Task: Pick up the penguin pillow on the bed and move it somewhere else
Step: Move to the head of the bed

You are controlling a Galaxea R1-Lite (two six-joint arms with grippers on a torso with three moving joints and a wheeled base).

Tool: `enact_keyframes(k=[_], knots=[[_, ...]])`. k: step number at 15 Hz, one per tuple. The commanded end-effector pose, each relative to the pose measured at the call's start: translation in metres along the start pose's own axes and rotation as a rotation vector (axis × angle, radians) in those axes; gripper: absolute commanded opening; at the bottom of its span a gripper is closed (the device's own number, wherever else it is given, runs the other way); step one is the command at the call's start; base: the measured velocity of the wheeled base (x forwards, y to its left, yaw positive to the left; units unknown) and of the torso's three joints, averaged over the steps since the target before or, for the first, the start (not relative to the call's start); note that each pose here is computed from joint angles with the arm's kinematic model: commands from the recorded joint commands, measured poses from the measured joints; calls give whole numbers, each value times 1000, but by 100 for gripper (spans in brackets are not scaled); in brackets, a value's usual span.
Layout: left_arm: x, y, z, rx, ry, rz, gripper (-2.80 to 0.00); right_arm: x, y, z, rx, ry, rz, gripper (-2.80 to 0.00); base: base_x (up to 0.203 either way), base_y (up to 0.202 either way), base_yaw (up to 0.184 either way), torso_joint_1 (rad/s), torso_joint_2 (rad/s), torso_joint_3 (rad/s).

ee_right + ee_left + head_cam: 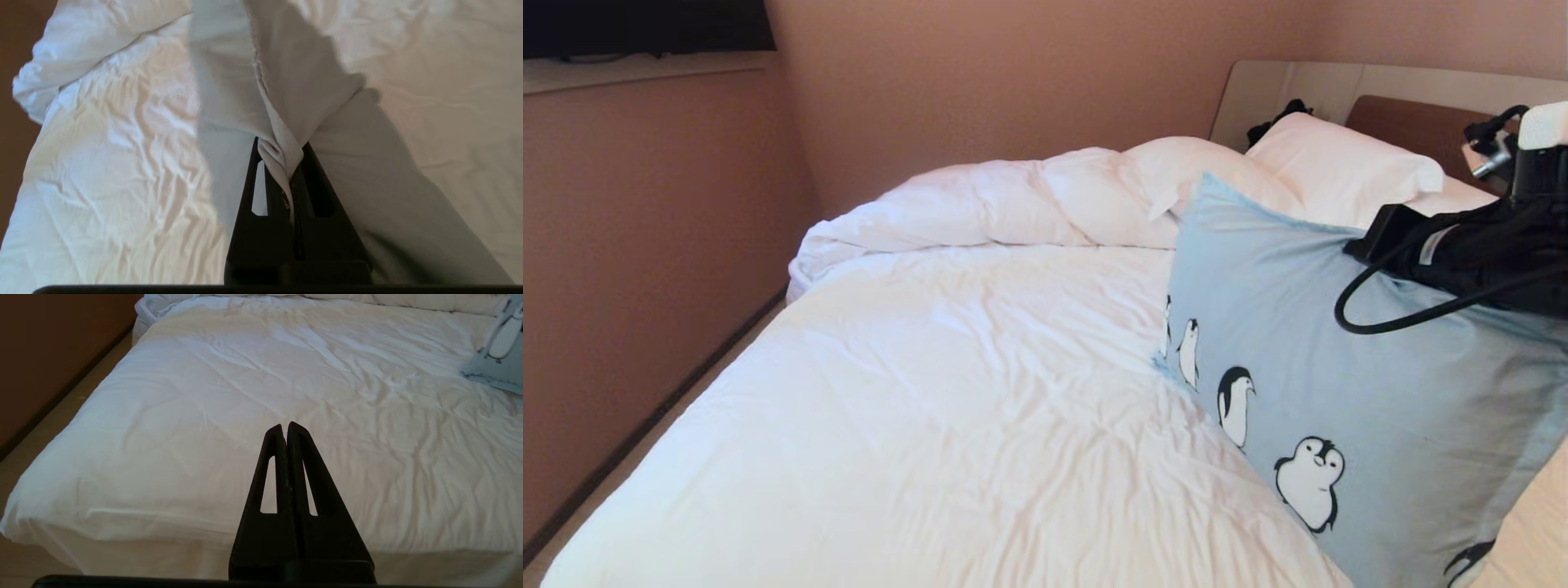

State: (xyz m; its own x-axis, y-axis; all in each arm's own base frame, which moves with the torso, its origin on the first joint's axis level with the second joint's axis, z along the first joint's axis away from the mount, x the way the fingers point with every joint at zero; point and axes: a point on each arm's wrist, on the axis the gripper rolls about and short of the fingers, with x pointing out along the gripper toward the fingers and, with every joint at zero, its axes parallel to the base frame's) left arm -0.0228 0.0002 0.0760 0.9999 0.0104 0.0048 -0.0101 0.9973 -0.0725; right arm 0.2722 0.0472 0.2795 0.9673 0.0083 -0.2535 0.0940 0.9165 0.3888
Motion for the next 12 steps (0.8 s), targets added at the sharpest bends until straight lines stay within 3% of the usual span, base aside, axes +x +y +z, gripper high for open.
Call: enact_keyframes(k=[1, 12], knots=[[0, 0, -1, -1, 2, 0, -280, 0, 0, 0, 3, -3, -4, -280, 1, -179, 2, 2, -2, 2], [0, 0, -1, -1, 2, 0, -280, -1, -1, 1, 5, -6, -4, -280, 0, -194, 0, 2, 3, 2]])
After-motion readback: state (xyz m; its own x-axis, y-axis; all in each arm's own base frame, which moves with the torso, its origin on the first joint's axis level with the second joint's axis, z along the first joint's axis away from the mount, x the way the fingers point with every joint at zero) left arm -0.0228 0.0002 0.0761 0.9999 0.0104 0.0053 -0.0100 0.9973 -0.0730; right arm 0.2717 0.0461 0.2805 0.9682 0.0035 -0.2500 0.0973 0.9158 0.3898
